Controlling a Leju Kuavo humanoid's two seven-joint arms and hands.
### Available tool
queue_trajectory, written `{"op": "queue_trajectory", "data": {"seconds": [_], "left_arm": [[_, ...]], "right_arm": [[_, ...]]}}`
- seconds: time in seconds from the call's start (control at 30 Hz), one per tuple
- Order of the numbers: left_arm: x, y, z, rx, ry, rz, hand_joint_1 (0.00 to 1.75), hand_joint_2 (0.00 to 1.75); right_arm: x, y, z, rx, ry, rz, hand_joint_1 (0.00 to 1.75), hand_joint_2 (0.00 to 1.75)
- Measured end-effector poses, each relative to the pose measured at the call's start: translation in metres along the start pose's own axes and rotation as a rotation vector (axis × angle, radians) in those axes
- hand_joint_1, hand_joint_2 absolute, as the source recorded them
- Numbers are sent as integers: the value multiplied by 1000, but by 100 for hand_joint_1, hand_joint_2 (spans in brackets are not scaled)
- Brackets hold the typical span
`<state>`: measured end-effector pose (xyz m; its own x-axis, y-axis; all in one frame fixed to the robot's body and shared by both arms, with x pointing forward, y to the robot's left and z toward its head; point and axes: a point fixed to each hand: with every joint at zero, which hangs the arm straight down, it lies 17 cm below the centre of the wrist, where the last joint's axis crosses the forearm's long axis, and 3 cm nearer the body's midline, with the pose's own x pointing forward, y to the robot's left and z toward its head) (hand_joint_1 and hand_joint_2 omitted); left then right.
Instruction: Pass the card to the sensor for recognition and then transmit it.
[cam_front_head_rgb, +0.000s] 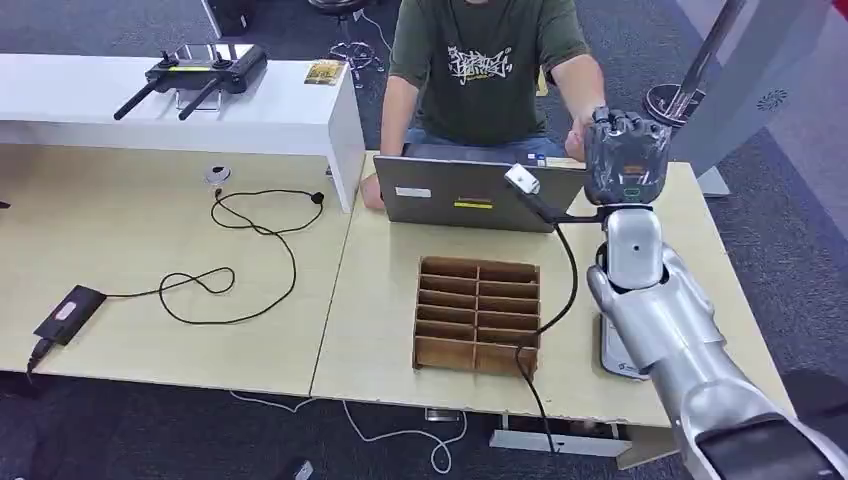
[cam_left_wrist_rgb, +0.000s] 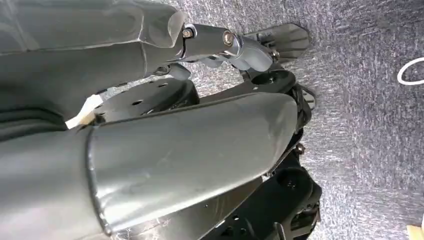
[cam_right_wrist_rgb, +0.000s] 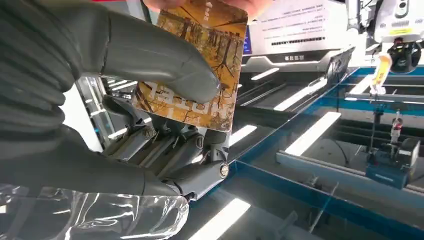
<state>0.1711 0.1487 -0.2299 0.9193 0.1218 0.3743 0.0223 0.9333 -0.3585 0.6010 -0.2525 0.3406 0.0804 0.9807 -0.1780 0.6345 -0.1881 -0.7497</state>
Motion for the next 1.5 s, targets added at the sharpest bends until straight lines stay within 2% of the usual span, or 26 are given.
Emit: {"op": "queue_trajectory", "data": {"seconds": [0.8,0.9,0.93,0.97,1.5], "left_arm": [[-2,1,1,-4,5,-9,0,0],[-2,0,1,-6,6,-12,0,0],[-3,0,1,-7,7,-16,0,0],[-3,0,1,-7,8,-17,0,0],[-4,0,1,-10,11,-22,0,0]], "right_arm": [[6,11,5,30,-14,15,175,175],[7,11,5,30,-15,15,166,175],[7,11,5,30,-15,15,72,175],[7,11,5,30,-15,15,0,175],[8,12,6,32,-19,16,0,175]]}}
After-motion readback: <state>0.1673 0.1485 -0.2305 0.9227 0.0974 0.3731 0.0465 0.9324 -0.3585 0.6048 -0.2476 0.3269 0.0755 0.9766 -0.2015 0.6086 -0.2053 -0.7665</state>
